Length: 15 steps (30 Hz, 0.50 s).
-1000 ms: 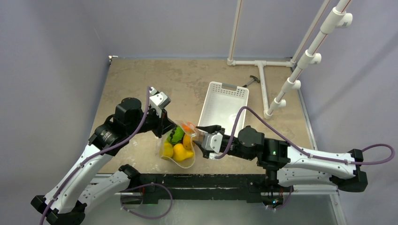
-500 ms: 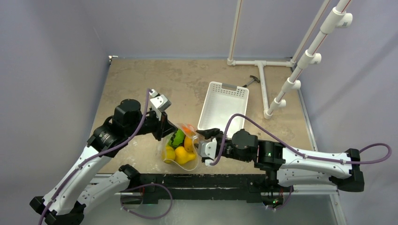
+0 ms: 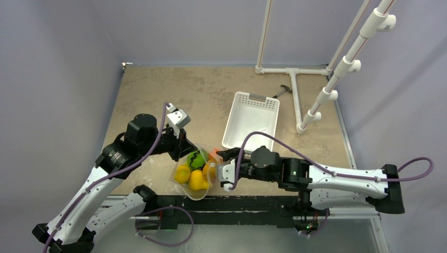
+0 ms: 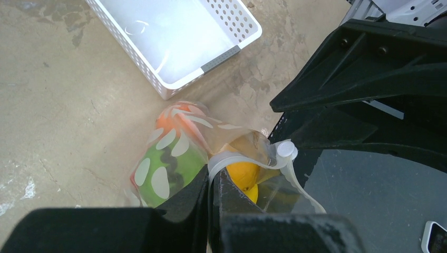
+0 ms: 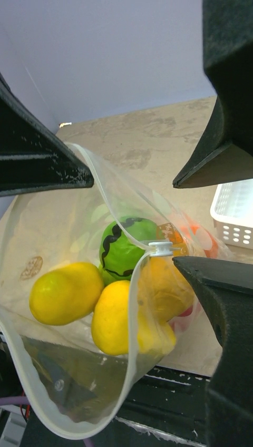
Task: Place the food in the zip-top bag and seal the zipper
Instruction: Adjust the zipper food storage bag at the center of the board.
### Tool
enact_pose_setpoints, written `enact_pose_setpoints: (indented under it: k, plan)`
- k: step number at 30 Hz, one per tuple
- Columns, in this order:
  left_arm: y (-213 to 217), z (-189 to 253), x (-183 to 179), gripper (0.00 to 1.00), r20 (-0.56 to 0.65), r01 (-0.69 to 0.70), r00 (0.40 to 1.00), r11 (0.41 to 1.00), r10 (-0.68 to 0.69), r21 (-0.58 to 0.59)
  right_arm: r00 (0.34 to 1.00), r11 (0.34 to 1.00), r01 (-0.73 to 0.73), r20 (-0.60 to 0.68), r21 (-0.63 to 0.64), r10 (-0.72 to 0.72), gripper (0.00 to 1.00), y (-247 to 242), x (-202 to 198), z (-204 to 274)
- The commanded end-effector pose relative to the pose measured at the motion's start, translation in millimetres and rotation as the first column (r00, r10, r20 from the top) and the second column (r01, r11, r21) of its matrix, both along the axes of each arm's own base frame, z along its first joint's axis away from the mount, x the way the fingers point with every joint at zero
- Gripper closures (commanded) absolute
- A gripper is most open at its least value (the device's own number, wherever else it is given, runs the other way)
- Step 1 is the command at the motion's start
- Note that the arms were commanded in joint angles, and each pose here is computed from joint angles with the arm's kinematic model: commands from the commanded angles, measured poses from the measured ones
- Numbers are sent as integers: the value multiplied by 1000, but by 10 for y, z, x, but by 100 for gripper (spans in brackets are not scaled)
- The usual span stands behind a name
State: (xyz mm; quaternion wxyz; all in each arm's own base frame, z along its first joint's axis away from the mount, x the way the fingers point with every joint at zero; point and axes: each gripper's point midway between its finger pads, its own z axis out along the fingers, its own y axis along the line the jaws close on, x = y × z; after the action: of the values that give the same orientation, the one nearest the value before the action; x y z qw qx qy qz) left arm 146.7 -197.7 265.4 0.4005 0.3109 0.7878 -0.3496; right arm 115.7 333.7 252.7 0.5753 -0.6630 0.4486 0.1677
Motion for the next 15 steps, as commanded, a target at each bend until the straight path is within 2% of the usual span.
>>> enact_pose_setpoints:
  k: [1, 9, 15]
  plan:
    - [-38, 253, -3, 100, 70, 20, 997, 998, -17, -53, 999, 999, -44, 15, 24, 43, 48, 103, -38, 60]
    - [-38, 252, -3, 100, 71, 21, 997, 998, -18, -52, 996, 996, -87, 4, 14, 87, 50, 207, -94, -6]
    - [-39, 256, -3, 100, 72, 23, 997, 998, -19, -54, 996, 996, -91, -2, 11, 91, 58, 224, -101, -51]
